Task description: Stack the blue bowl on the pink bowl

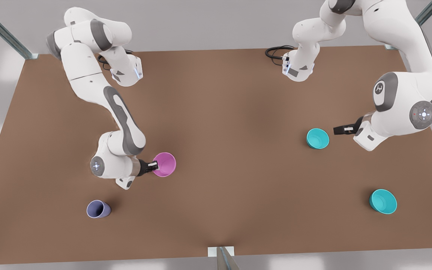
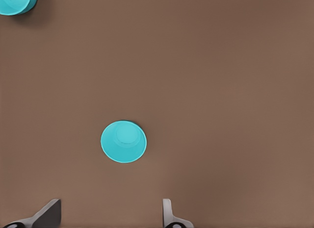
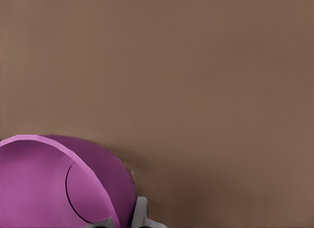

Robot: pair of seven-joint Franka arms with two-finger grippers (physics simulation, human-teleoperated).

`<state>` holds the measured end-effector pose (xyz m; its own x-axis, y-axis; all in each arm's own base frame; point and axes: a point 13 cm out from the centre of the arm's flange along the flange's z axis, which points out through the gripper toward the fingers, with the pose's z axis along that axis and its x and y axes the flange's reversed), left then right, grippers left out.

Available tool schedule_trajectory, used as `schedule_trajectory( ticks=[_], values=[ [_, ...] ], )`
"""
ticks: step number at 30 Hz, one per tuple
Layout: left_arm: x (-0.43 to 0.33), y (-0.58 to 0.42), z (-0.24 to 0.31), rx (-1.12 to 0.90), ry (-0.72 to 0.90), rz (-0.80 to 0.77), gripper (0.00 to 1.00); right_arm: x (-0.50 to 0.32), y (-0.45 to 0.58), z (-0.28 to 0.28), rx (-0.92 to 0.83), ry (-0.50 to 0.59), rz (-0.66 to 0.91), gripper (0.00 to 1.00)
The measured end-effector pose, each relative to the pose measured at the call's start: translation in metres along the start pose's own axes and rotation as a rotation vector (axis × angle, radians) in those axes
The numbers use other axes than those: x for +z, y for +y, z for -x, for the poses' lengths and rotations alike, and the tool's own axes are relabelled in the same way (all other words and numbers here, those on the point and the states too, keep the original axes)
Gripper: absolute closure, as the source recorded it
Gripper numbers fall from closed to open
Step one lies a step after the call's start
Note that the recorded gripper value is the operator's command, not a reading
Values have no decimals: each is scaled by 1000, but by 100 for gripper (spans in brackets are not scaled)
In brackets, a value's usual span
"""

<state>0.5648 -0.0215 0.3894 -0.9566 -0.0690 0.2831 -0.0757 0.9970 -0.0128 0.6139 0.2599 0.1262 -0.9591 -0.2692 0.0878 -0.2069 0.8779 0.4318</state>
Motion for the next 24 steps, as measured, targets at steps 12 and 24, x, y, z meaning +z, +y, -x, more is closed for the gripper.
schedule_trajectory(
  ticks=[12, 24],
  values=[
    [7, 1, -3, -5, 34, -9, 0, 135, 167, 67, 113, -160, 0, 6],
    [252, 91, 2, -192, 252, -199, 0, -132, -62, 122, 506, -331, -33, 0]
  ],
)
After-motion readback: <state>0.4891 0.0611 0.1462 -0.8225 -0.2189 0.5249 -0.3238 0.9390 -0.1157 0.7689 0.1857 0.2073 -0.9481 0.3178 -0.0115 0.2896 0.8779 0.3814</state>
